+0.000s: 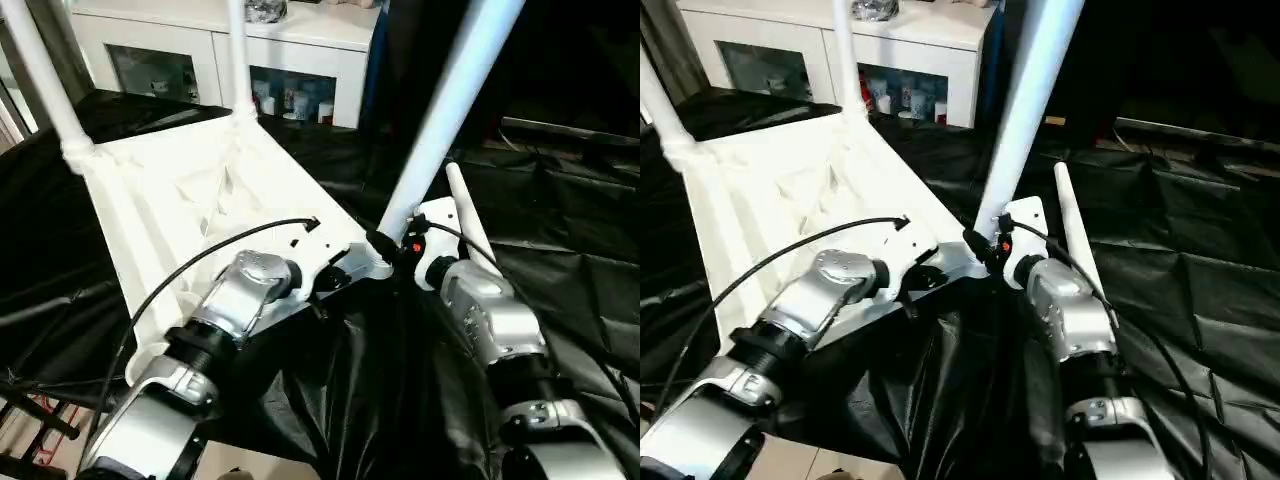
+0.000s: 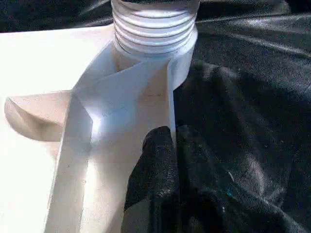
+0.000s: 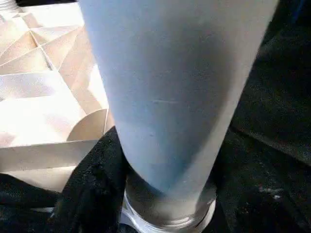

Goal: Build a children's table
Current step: Rotate leg to tighten

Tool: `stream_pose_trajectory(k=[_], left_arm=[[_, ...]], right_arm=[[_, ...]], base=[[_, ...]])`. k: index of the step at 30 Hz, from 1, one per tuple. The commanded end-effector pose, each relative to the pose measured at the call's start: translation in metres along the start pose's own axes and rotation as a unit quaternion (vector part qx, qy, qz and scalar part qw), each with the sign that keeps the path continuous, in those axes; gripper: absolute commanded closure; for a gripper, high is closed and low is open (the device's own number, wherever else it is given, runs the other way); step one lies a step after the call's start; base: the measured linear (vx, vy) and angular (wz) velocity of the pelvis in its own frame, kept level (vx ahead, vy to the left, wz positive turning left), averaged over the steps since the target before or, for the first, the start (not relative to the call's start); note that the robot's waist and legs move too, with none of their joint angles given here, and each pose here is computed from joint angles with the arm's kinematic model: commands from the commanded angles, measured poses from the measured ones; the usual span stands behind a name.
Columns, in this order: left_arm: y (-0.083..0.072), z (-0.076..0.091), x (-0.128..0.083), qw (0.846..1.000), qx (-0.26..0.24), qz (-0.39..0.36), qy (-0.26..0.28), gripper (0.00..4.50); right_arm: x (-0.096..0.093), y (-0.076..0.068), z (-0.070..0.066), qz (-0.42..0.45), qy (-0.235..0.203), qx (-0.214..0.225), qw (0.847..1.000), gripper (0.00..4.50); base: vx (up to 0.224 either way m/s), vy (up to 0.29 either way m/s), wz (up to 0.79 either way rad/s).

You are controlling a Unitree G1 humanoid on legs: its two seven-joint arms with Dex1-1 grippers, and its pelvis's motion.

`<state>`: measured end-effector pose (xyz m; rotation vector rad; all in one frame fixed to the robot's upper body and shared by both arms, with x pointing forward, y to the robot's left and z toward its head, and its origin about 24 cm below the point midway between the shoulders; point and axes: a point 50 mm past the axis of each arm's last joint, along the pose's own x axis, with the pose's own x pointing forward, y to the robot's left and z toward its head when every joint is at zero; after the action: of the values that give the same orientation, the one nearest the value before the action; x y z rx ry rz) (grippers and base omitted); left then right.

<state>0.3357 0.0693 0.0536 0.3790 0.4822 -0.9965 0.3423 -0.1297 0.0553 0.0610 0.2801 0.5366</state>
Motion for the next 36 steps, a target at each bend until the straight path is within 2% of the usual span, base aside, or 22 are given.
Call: stream_pose_trajectory(k=[1,7,14,15,19,22,27,33,36], left_arm=[[-0.008,0.022,0.000,0.998,0.045,-0.028,-0.037,4.50],[-0.010,0.017,-0.007,0.997,0.055,-0.045,-0.034,4.50],[-0.014,0.010,-0.017,0.993,0.069,-0.091,-0.039,4.50],[-0.017,0.008,-0.024,0.987,0.087,-0.129,-0.047,4.50],[-0.022,0.005,-0.034,0.979,0.102,-0.170,-0.048,4.50],[-0.020,-0.001,-0.040,0.977,0.114,-0.179,-0.034,4.50],[-0.021,-0.008,-0.044,0.972,0.123,-0.198,-0.021,4.50],[-0.024,-0.010,-0.047,0.969,0.118,-0.215,-0.019,4.50],[-0.018,-0.009,-0.041,0.979,0.096,-0.181,-0.022,4.50]], right_arm=[[0.002,0.007,-0.022,0.028,0.050,0.024,0.998,2.32],[-0.001,0.005,-0.022,0.053,0.057,0.015,0.997,2.42],[-0.007,0.008,-0.025,0.114,0.076,0.001,0.991,2.43],[-0.013,0.009,-0.027,0.148,0.088,-0.007,0.985,2.45],[-0.022,0.006,-0.033,0.182,0.107,-0.024,0.977,2.46],[-0.032,-0.001,-0.041,0.206,0.132,-0.055,0.968,2.46],[-0.040,-0.001,-0.047,0.232,0.154,-0.068,0.958,2.46],[-0.041,-0.003,-0.050,0.237,0.160,-0.065,0.956,2.47],[-0.036,-0.004,-0.051,0.198,0.147,-0.058,0.967,2.47]], base=[[0.000,0.000,0.00],[0.000,0.000,0.00],[0.000,0.000,0.00],[0.000,0.000,0.00],[0.000,0.000,0.00],[0.000,0.000,0.00],[0.000,0.000,0.00],[0.000,0.000,0.00],[0.000,0.000,0.00]])
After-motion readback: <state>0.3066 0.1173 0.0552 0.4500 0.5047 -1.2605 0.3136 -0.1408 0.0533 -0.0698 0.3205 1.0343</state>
